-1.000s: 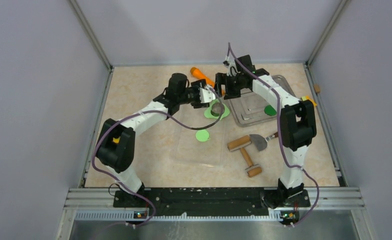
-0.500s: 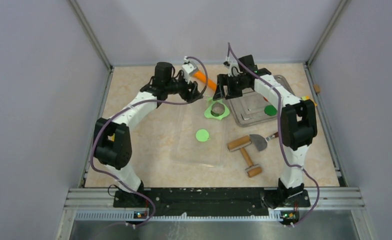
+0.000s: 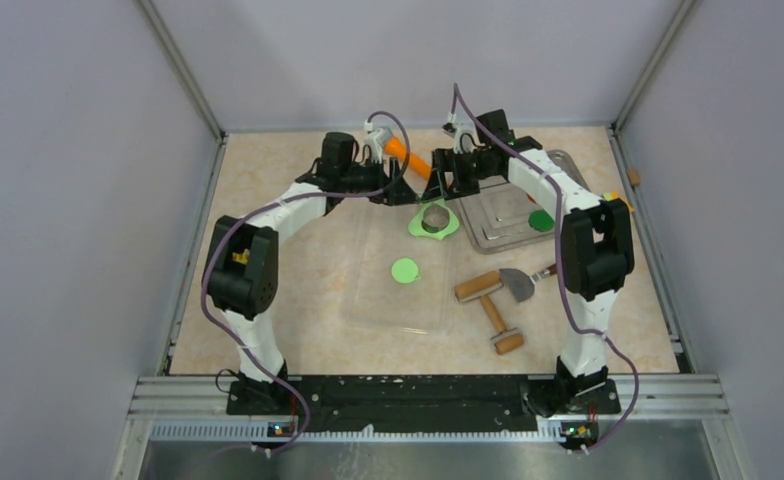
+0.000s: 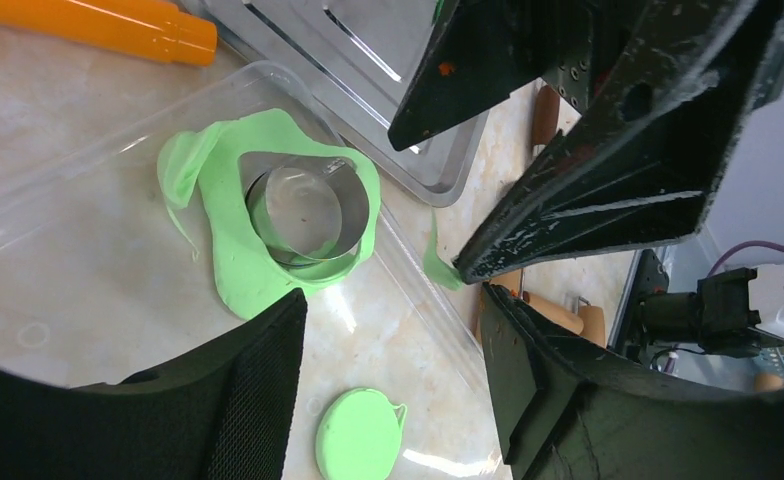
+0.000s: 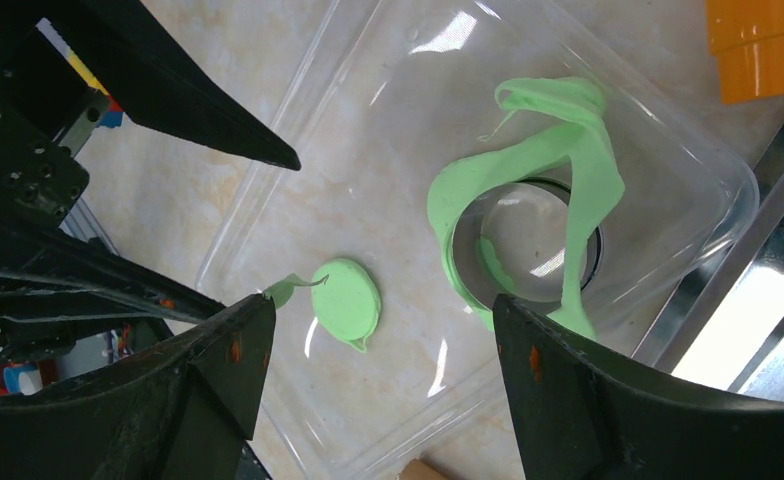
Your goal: Roll out the dumpling wrappers from the dough
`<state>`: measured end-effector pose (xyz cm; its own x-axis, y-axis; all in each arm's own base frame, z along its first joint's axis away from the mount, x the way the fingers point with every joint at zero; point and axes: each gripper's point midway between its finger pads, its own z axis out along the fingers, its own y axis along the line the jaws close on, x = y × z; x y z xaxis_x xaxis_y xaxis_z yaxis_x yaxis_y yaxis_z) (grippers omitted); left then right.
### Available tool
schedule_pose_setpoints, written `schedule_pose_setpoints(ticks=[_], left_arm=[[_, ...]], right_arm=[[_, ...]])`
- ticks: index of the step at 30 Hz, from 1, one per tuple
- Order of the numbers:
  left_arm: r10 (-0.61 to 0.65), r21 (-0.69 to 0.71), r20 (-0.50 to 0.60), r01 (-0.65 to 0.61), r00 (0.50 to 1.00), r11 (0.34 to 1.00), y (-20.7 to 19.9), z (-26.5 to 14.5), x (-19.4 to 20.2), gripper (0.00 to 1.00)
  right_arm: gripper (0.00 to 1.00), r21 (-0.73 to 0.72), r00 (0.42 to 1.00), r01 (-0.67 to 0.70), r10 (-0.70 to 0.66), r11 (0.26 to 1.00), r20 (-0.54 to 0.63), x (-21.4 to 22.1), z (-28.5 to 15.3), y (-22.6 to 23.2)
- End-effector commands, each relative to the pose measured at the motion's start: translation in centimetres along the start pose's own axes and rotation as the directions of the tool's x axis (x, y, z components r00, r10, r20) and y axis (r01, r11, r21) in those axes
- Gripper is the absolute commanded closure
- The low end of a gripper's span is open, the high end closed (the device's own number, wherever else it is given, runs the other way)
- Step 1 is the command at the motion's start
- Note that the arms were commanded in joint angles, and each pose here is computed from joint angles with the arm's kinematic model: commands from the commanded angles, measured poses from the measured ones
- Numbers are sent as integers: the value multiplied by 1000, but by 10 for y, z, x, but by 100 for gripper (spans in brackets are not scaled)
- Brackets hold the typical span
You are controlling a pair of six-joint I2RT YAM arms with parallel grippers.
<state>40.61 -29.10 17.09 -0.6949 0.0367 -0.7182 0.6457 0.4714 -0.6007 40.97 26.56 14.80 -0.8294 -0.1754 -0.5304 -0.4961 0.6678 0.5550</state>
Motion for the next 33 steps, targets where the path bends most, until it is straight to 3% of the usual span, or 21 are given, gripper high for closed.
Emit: schedule_pose_setpoints(ticks=[1,22,28,33], left_arm=[[-25,27,45,24,999,999,-3,6,-13,34],[-35,-63,25,37,999,997,28,18,-5,36],[-7,-170,31,12,1000,985,44,12,-13,37],[64,-197,14,-60,998,979,42,-1,-19,38]], right_arm=[[19,-35,999,23,-22,999,37,-12,-3,8],[19,-63,999,8,-6,998,38,-12,-5,15],[20,52,997,46,-50,998,65,-19,-14,-2],[32,178,996,68,-78,982,50,-17,-19,-37]])
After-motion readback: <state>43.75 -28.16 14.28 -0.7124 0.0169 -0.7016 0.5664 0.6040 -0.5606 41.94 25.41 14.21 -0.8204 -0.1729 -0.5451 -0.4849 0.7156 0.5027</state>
